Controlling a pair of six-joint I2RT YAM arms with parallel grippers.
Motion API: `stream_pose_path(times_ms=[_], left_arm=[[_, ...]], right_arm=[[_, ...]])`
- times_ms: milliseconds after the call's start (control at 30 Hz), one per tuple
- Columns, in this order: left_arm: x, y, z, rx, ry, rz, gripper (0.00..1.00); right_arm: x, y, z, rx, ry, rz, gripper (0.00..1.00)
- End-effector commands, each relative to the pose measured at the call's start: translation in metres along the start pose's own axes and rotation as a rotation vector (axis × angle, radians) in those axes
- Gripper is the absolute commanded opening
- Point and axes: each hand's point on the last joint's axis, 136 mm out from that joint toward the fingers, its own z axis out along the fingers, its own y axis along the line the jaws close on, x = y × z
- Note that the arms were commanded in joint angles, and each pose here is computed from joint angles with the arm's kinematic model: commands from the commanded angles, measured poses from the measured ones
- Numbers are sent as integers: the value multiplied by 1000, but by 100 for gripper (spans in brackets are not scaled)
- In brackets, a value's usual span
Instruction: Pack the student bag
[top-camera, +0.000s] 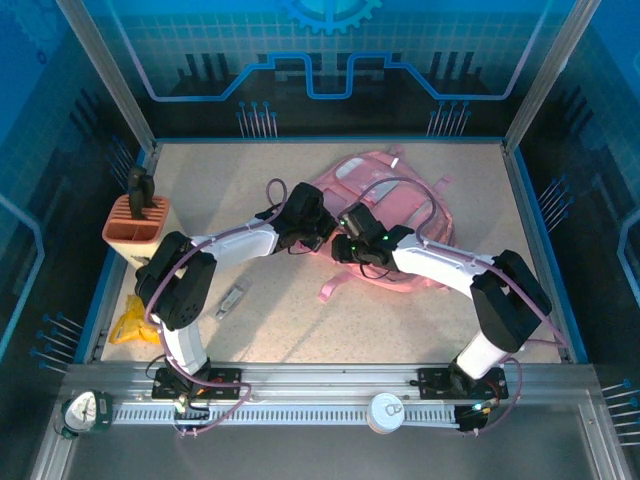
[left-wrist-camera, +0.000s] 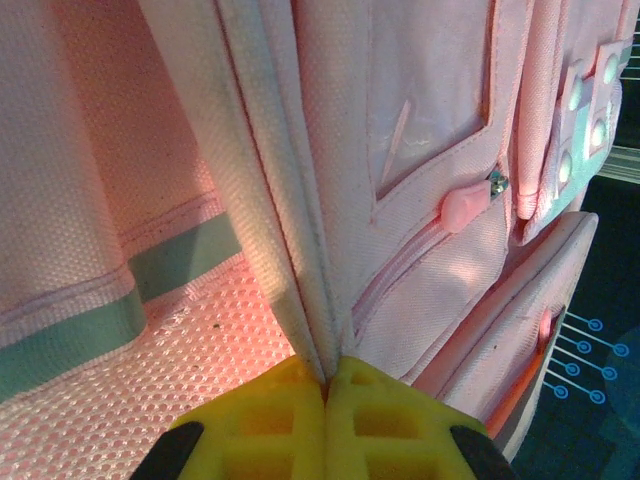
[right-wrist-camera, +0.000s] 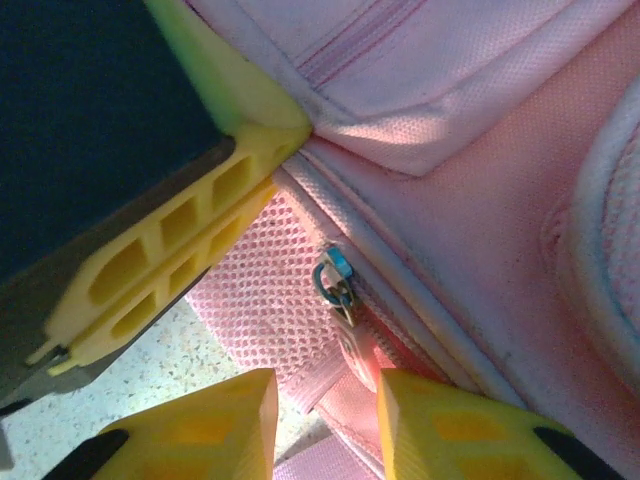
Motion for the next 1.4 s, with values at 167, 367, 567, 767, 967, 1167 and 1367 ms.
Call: stream_pose_path(times_ms=[167, 367, 567, 767, 967, 1167, 1367], left_arm=[[23, -35, -19, 122, 62, 29, 0], [25, -39, -22, 131, 66, 34, 0], [25, -41, -24, 132, 58, 43, 0], [23, -37, -22, 120, 45, 44, 0], [21, -37, -21, 116, 38, 52, 0], [18, -37, -21, 113, 29, 54, 0], [9, -33, -23, 108, 9, 43, 0]], right_arm=[[-13, -5, 11, 90, -67, 31, 35], [-11, -15, 12, 158, -65, 40, 35], [-19, -6, 11, 148, -90, 7, 20], [-18, -5, 2, 147, -87, -7, 7], [-13, -5, -2, 134, -71, -10, 0], [-4, -10, -8, 143, -54, -4, 0], [11, -24, -16, 164, -31, 9, 0]])
